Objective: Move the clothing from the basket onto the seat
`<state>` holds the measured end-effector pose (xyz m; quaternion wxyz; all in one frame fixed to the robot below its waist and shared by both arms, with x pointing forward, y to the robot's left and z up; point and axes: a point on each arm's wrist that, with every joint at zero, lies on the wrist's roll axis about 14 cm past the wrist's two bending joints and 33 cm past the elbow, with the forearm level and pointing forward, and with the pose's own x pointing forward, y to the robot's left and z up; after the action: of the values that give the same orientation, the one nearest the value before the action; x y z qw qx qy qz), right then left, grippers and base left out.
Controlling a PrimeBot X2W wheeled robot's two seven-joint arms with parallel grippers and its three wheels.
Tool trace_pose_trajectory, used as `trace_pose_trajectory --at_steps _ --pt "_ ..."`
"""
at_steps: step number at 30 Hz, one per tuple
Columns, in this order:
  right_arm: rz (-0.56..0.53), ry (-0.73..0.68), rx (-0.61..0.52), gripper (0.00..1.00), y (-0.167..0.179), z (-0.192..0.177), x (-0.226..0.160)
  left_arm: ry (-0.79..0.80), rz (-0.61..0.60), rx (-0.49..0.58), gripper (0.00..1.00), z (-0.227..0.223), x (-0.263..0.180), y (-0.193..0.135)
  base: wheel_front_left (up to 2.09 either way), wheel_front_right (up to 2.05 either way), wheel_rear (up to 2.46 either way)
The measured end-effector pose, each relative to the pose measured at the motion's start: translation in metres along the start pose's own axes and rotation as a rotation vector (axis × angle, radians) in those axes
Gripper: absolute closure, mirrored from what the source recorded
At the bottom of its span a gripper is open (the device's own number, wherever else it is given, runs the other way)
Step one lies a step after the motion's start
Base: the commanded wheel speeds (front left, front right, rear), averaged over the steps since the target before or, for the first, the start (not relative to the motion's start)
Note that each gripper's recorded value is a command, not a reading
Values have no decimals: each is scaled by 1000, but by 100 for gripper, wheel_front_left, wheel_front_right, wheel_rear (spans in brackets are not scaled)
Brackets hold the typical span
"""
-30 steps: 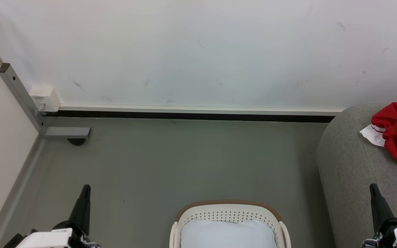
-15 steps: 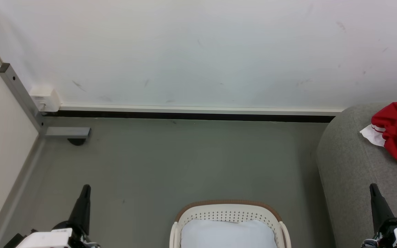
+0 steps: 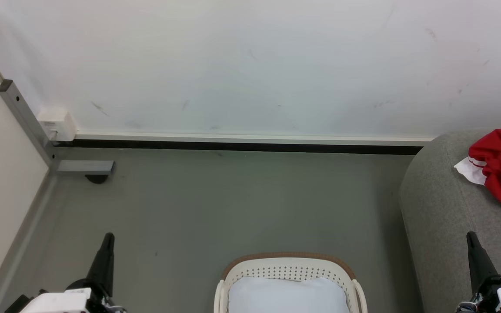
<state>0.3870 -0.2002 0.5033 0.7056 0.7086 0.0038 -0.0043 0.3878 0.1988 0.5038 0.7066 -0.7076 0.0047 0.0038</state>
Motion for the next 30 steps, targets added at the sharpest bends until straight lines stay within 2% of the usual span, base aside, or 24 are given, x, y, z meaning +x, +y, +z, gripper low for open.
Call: trace_pose_trajectory --at_steps 30 --pt "0 0 0 100 0 0 0 0 0 0 100 0 0 0 0 0 0"
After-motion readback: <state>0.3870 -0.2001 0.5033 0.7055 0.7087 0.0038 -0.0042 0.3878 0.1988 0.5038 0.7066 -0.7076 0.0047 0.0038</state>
